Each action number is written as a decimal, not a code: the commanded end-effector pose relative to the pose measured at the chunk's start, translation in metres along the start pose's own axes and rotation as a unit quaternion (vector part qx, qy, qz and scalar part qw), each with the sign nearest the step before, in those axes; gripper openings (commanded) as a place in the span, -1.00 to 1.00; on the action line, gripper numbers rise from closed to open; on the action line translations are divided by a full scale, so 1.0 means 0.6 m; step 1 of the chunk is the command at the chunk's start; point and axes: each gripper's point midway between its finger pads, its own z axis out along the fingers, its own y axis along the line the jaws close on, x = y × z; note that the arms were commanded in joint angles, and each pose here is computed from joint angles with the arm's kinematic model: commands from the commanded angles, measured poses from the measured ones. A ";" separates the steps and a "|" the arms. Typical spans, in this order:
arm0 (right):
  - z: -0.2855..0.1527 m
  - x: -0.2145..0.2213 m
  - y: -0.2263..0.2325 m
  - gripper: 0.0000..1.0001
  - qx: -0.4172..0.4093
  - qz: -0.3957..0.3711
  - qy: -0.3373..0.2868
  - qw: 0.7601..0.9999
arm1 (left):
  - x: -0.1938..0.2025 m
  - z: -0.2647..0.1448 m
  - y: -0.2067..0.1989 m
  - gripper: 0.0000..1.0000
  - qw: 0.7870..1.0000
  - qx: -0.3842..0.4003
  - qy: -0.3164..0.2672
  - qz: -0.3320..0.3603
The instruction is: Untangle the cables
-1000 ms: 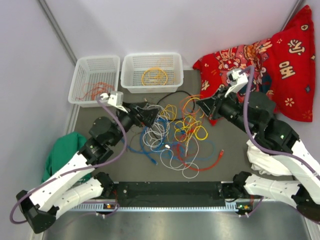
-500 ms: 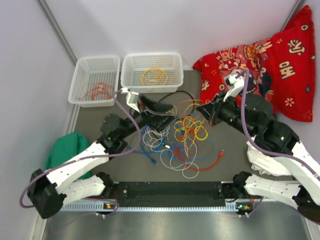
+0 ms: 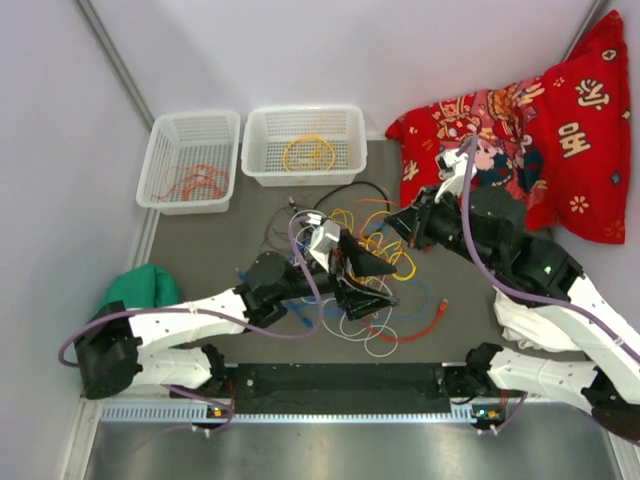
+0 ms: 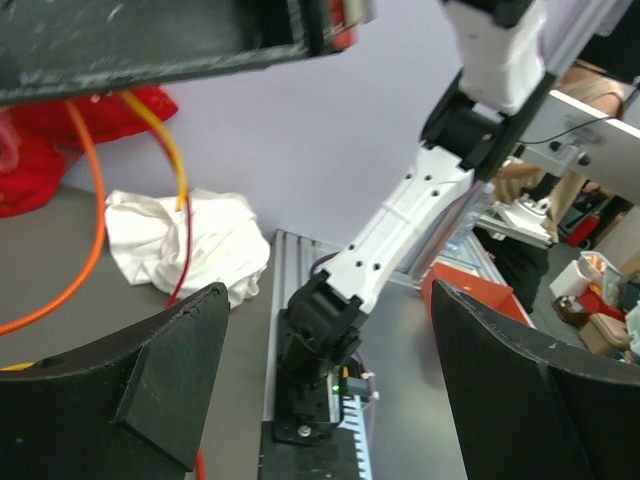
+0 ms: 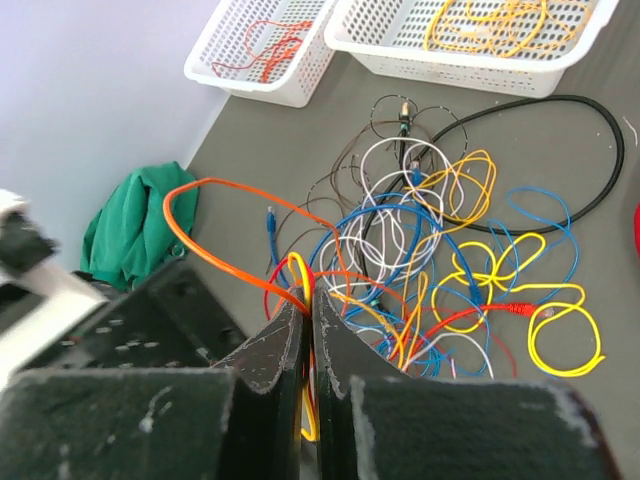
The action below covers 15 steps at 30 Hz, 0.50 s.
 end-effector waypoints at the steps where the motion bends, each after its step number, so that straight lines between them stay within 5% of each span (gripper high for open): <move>1: -0.004 -0.019 0.024 -1.00 -0.028 0.017 -0.019 0.999 | -0.026 0.020 0.011 0.72 0.998 -0.003 -0.041 0.042; 15: -0.013 -0.024 0.037 -1.00 -0.044 0.027 -0.017 0.999 | -0.037 0.004 0.106 0.78 0.980 -0.133 -0.086 0.118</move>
